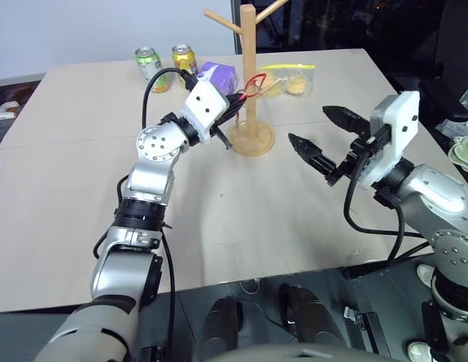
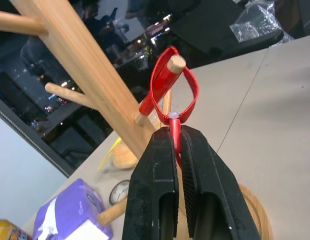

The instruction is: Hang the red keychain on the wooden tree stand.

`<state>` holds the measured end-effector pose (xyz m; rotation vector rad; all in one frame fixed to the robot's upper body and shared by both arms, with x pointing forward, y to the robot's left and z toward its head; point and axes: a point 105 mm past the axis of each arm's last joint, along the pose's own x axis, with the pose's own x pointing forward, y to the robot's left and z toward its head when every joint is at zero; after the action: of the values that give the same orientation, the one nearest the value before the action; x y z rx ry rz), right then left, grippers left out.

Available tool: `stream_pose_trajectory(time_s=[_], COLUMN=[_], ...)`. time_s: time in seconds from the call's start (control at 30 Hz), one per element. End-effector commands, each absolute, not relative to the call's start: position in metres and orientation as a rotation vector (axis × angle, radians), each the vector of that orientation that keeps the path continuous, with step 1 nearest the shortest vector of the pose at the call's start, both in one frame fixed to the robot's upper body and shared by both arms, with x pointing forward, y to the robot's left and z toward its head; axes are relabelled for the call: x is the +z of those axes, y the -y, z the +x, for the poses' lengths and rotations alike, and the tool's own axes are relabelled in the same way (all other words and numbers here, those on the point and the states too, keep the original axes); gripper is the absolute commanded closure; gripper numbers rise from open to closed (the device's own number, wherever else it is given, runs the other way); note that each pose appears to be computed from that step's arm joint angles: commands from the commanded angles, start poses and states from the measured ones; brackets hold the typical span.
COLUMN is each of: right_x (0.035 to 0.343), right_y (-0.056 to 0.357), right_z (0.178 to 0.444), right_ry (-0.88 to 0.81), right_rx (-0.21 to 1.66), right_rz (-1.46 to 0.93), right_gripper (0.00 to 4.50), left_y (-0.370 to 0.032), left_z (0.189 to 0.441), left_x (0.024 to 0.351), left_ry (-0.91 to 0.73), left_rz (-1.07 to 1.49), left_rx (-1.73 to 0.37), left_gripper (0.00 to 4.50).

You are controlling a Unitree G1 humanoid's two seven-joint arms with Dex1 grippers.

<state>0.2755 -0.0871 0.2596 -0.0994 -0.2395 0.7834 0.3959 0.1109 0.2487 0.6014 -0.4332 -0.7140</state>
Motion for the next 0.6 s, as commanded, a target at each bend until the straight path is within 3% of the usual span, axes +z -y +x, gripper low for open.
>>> stream_pose_trajectory(time_s=[0.03,0.3,0.33,0.37,0.6], right_x=[0.269,0.269,0.269,0.269,0.264], right_y=[0.086,0.086,0.086,0.086,0.096], right_z=[0.269,0.270,0.270,0.270,0.275], right_ry=[0.291,0.288,0.286,0.284,0.246], right_rx=[0.794,0.795,0.795,0.796,0.805], right_rz=[-0.109,-0.110,-0.111,-0.111,-0.156], right_gripper=[0.00,0.00,0.00,0.00,0.00], left_y=[-0.107,-0.115,-0.117,-0.119,-0.149], left_z=[0.389,0.396,0.396,0.396,0.395], left_x=[0.268,0.256,0.255,0.253,0.250], left_ry=[0.519,0.452,0.439,0.429,0.305], left_rz=[0.627,0.653,0.642,0.635,0.619], left_rx=[-0.711,-0.686,-0.689,-0.693,-0.692], left_gripper=[4.45,4.45,3.79,3.57,0.42])
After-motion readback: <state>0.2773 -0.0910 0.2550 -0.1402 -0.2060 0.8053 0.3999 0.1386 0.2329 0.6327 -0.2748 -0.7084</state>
